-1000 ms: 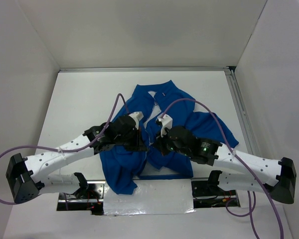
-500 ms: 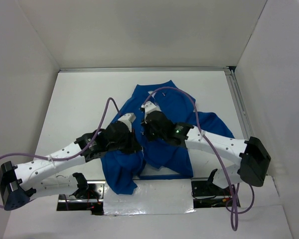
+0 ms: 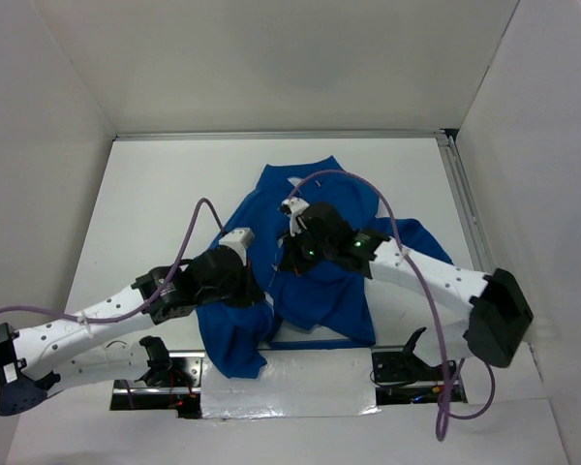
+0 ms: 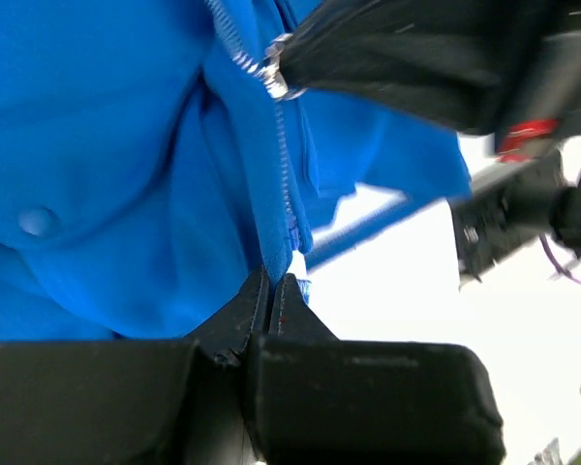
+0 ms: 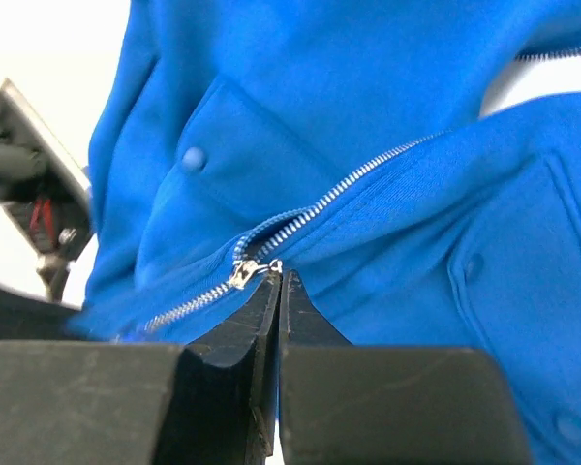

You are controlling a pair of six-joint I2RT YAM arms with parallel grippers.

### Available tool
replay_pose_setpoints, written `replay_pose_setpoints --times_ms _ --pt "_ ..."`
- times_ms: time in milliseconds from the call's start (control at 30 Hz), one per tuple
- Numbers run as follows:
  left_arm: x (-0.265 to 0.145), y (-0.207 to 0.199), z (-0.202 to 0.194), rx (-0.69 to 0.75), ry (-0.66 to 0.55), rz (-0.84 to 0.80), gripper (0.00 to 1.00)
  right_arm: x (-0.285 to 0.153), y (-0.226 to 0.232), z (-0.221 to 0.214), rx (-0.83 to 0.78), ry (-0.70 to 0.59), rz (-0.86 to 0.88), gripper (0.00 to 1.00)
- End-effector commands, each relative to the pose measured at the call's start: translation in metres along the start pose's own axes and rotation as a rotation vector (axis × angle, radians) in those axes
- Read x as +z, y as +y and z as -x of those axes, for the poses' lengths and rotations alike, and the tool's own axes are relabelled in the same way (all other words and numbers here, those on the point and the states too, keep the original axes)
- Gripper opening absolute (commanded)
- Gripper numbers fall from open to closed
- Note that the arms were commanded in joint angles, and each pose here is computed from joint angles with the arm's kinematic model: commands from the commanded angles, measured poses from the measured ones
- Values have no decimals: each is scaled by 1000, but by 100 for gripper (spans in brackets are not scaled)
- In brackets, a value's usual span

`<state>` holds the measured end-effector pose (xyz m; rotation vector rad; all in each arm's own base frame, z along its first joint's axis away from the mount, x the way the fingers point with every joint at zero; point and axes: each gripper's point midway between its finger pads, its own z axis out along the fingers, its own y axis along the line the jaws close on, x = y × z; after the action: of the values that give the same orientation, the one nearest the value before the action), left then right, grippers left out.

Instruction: Zip up the jacket

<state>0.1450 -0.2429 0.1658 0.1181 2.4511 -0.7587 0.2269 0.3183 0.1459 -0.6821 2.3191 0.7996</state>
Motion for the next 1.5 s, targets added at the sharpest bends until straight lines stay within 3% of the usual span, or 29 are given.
replay_pose_setpoints --times_ms 0,133,300,467,867,900,967,1033,1133,1167,1200,1233,1267,1333,1467 --pt "-35 -9 -51 3 255 -80 0 -23 -39 15 -47 -148 -200 0" --pt "-26 -5 -45 -12 239 -75 0 -36 27 -25 -58 -58 44 0" --pt "-30 -11 -45 -28 231 -131 0 -34 84 -50 -114 22 186 0" --pt "-38 -4 -45 -52 215 -111 0 -35 102 -71 -125 105 220 0" --pt "-28 11 -52 -81 236 -26 0 -84 178 -84 -202 192 743 0" --pt "-27 11 -54 -78 239 -29 0 -84 175 -83 -194 182 728 0" --pt "-29 9 -54 -65 230 -61 0 -65 146 -71 -151 134 523 0" --pt "-32 0 -59 -16 244 -150 0 -45 86 -45 -33 29 202 0" --pt "-29 -8 -74 2 301 -237 0 -40 16 -54 95 52 -48 0" --pt "-25 -5 -82 4 331 -238 8 -43 2 -61 121 58 -100 0" --pt "-23 -5 -85 -10 350 -237 26 -43 -5 -68 139 69 -123 0" --pt "-17 -3 -89 -19 372 -212 73 -42 -16 -89 166 105 -150 0" --pt "-14 -1 -89 -38 379 -191 99 -44 -19 -98 185 113 -156 0" --pt "-4 8 -86 -56 371 -112 99 -44 -26 -125 203 171 -164 0" --pt "5 21 -40 -149 265 9 99 -43 -23 -144 219 205 -122 0"
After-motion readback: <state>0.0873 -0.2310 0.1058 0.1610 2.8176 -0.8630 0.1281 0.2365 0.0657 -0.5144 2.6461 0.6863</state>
